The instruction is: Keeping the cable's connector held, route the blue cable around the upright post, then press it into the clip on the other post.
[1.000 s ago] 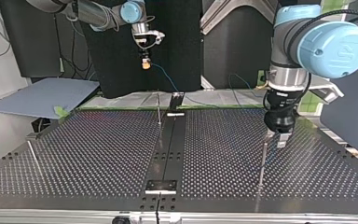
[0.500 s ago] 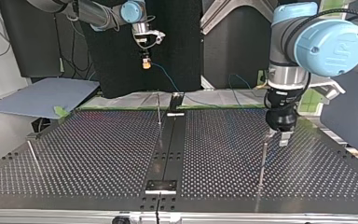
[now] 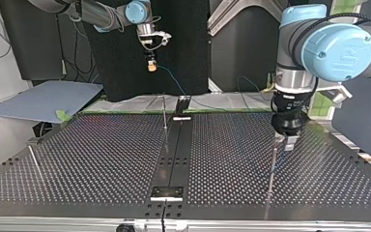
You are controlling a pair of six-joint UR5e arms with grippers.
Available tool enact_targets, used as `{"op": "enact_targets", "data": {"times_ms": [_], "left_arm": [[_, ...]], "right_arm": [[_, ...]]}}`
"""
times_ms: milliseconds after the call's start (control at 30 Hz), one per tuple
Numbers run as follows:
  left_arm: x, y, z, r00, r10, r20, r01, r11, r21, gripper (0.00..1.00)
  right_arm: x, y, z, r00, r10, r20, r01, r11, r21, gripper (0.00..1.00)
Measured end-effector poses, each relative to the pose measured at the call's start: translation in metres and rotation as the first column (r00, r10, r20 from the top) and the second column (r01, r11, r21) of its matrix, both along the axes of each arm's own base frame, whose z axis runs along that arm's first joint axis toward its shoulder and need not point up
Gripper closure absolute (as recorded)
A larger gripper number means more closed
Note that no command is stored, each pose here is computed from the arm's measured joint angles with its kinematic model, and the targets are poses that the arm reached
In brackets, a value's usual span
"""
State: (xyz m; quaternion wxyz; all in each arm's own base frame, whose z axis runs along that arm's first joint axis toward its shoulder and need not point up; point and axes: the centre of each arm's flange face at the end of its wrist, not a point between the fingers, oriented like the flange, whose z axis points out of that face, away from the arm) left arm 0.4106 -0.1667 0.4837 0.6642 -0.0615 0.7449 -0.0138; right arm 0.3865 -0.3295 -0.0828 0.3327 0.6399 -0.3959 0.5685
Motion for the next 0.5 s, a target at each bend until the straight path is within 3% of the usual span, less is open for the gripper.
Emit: {"op": "enact_targets", "data": {"times_ms": [267, 500], "left_arm": [[0.0019, 0.0007, -0.0064, 0.9996, 0.012, -0.027, -0.012, 0.9999, 0.000, 0.00], [0.0012, 0.0041, -0.0071, 0.9985, 0.045, -0.032, -0.045, 0.9990, 0.000, 0.00]], "right_arm": [[0.0008, 0.0002, 0.0002, 1.0000, 0.007, 0.001, -0.007, 1.0000, -0.002, 1.00], [0.0013, 0.0002, 0.0004, 1.0000, 0.009, 0.002, -0.009, 0.9999, -0.004, 1.00]]}}
